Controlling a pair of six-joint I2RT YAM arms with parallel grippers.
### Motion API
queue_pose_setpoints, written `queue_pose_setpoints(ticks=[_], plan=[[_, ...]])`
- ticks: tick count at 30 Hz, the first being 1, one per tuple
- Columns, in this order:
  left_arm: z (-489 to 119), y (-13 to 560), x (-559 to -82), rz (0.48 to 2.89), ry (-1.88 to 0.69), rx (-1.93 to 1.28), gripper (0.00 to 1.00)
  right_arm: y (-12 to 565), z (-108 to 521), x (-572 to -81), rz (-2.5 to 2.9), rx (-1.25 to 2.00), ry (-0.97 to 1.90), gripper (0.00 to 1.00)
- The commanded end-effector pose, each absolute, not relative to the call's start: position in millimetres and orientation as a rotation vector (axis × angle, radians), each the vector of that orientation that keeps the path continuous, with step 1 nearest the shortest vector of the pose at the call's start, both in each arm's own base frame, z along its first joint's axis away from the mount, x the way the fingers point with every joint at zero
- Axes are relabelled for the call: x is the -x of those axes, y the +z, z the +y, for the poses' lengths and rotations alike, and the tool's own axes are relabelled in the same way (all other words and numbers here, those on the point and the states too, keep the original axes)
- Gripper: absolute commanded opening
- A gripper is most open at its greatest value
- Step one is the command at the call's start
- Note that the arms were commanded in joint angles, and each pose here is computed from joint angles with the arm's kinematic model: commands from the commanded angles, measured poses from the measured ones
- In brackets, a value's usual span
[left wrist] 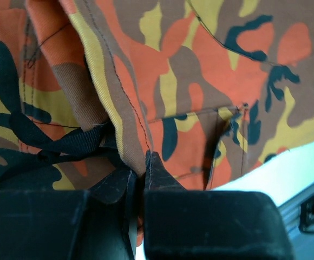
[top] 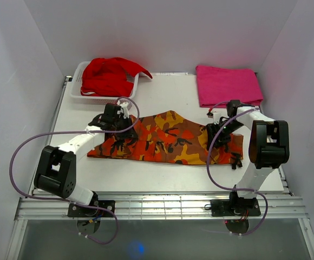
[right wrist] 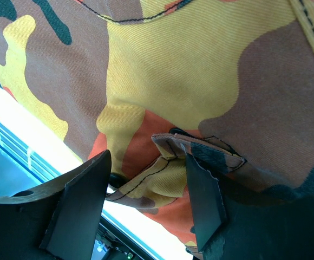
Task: Fold and stack the trousers
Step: Fold the trousers
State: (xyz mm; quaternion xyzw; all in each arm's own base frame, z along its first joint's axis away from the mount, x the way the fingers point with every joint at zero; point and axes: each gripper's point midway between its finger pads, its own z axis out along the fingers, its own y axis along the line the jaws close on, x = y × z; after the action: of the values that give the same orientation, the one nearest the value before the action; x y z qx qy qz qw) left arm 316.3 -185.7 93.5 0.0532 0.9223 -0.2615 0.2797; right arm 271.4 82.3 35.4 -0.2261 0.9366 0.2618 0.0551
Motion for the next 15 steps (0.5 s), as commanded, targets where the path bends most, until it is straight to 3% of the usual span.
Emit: queue_pose_setpoints(ticks=[1,4,5,6,7,10,11,14,15], plan=[[-188,103,-340,2.399,-0.613,-0.027,0.00,27,88,-266,2.866,0.684,0.830,0.63],[-197,101,-339,2.398,-0.611,-0.037,0.00,26,88,-266,2.869,0.679,0.837,0.64],[-209,95,-331,2.412,-0.627,-0.077,0.06,25,88,-267,2.869,0.678,0.831,0.63],[-212,95,-329,2.414,-0.639,-0.090,0.06,25,87,-267,2.869,0.680,0.829,0.63],[-215,94,-326,2.419,-0.652,-0.103,0.12,25,87,-267,2.870,0.680,0.827,0.64],[-227,100,-321,2.396,-0.708,-0.163,0.41,24,87,-266,2.874,0.684,0.827,0.64],[-231,104,-320,2.384,-0.725,-0.175,0.45,23,87,-266,2.873,0.684,0.826,0.64],[-247,118,-316,2.347,-0.783,-0.231,0.69,23,88,-266,2.876,0.681,0.831,0.64],[-249,120,-316,2.340,-0.798,-0.241,0.69,23,88,-266,2.876,0.681,0.831,0.64]])
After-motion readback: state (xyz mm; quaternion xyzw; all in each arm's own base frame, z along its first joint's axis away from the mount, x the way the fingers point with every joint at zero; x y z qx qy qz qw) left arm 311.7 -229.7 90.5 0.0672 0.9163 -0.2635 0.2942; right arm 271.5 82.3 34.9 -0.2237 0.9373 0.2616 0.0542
